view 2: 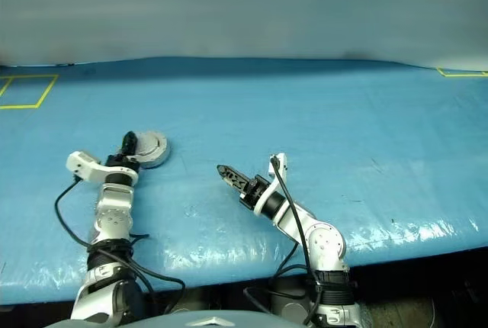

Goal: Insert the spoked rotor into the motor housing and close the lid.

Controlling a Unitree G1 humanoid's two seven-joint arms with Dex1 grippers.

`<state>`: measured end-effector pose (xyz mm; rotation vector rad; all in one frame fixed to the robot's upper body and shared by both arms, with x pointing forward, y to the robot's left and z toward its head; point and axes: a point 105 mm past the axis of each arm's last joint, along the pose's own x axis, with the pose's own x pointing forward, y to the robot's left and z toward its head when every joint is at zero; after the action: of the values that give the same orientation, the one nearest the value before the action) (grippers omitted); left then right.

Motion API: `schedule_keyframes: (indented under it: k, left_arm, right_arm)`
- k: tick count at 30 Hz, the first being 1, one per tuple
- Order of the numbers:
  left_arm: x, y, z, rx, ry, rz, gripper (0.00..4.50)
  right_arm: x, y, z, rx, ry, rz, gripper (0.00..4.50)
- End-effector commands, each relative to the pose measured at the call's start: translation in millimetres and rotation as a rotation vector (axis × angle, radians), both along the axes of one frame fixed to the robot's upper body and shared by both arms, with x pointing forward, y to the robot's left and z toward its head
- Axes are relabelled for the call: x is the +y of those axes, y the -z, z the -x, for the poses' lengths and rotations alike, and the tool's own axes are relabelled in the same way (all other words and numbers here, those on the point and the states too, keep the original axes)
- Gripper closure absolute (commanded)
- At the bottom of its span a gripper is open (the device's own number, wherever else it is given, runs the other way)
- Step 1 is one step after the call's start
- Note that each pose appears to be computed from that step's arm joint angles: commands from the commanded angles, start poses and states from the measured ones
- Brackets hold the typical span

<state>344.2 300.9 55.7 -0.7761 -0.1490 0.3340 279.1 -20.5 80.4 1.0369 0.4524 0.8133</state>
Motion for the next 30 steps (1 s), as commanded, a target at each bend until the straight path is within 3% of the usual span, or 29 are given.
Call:
schedule_keyframes:
  k: [1, 6, 7, 10, 13, 16, 18, 19, 23, 26, 30]
  left_arm:
    - [38.2, -2.5, 21.7, 0.028, -0.142, -0.075, 0.62]
    - [31.8, -31.8, 26.2, -0.074, -0.062, -0.153, 0.62]
    - [19.3, -45.3, 25.3, -0.104, 0.007, -0.252, 0.62]
    - [-23.8, -66.7, 27.4, -0.138, 0.181, -0.496, 0.62]
    - [-74.5, -72.1, 37.1, -0.170, 0.342, -0.609, 0.62]
    - [-105.8, -61.0, 48.7, -0.134, 0.392, -0.688, 0.62]
    - [-121.8, -41.9, 59.5, -0.069, 0.354, -0.667, 0.62]
    - [-126.3, -32.8, 64.3, -0.035, 0.337, -0.673, 0.62]
    - [-136.6, -15.0, 77.0, 0.009, 0.345, -0.706, 0.62]
    - [-141.5, -8.7, 85.6, 0.015, 0.363, -0.699, 0.62]
    - [-139.3, -10.2, 86.8, 0.007, 0.342, -0.648, 0.62]
  right_arm:
    - [1.4, -12.5, -1.1, -0.058, 0.004, -0.022, 1.30]
    - [-4.2, -16.5, -4.2, -0.105, 0.034, 0.005, 1.30]
    - [-7.9, -17.1, -6.3, -0.135, 0.061, 0.041, 1.30]
    - [-21.5, -14.8, -13.9, -0.246, 0.185, 0.211, 1.30]
    - [-31.5, -11.6, -16.5, -0.395, 0.264, 0.449, 1.30]
    - [-41.5, -12.5, -16.9, -0.503, 0.346, 0.630, 1.30]
    - [-51.0, -7.7, -15.8, -0.639, 0.410, 0.877, 1.30]
    - [-56.1, -5.9, -14.7, -0.645, 0.449, 0.920, 1.30]
    - [-77.8, 2.1, -11.6, -0.569, 0.605, 0.971, 1.30]
    - [-83.4, 9.7, -2.3, -0.610, 0.621, 1.072, 1.30]
    - [-80.3, 14.7, 2.4, -0.578, 0.613, 1.055, 1.30]
